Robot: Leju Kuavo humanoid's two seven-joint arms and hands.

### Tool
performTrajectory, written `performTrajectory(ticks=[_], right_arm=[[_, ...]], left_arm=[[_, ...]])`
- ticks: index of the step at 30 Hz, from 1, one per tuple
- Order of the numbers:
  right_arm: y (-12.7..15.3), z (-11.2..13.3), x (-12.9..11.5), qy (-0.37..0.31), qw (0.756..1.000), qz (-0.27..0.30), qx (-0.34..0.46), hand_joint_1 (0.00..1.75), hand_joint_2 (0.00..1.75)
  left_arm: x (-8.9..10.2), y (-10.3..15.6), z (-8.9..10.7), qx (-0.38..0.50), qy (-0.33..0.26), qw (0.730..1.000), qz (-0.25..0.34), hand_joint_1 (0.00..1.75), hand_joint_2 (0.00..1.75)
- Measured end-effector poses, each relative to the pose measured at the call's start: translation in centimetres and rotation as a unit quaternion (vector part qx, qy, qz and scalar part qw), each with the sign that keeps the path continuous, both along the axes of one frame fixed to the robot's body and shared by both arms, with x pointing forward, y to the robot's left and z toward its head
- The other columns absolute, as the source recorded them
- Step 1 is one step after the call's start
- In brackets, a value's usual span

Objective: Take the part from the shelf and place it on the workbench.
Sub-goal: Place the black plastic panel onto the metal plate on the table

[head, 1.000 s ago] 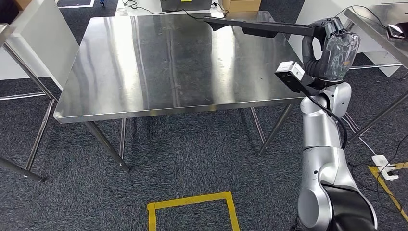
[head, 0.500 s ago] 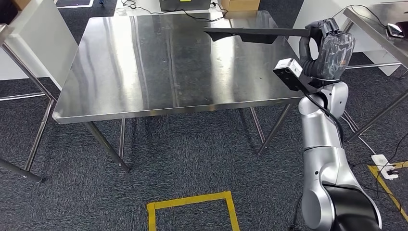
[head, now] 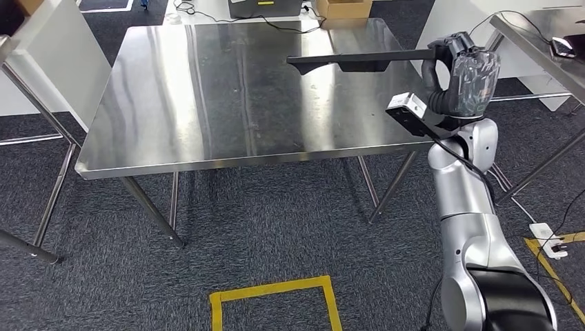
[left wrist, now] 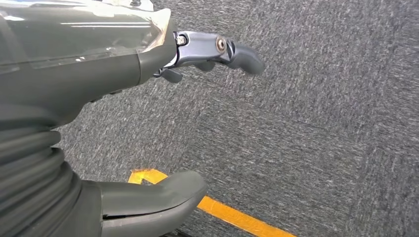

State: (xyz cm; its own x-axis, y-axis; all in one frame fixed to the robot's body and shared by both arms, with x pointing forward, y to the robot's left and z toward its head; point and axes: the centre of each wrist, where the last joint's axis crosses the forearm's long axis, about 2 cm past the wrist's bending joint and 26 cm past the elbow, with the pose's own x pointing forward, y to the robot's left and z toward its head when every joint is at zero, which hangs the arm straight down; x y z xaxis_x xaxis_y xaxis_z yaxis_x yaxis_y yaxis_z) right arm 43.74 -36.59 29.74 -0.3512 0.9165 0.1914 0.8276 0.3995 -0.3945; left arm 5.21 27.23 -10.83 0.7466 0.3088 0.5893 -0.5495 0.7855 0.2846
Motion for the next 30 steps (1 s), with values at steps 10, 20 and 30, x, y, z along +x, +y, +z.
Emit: performTrajectory(ticks=[10,20,30], right_arm=[[0.04,-0.63,-0.11,0.012,1.0,0.002,-0.007,1.75,1.75],[0.28,-0.79,-0.08,0.015,1.0,0.005,-0.012,1.75,1.75],[-0.09,-0.99,-0.37,0.019,1.0,-0.001,-0.024,1.75,1.75]], left_arm=[[-0.02,0.08,-0.01,-0.002,0.002,1.0,0.0,0.0,1.75],[-0.25,0.08,-0.04,-0.002,0.004,1.0,-0.001,0.0,1.75],[-0.16,0.0,-0.03,-0.004,0.003,1.0,-0.006,0.0,1.75]])
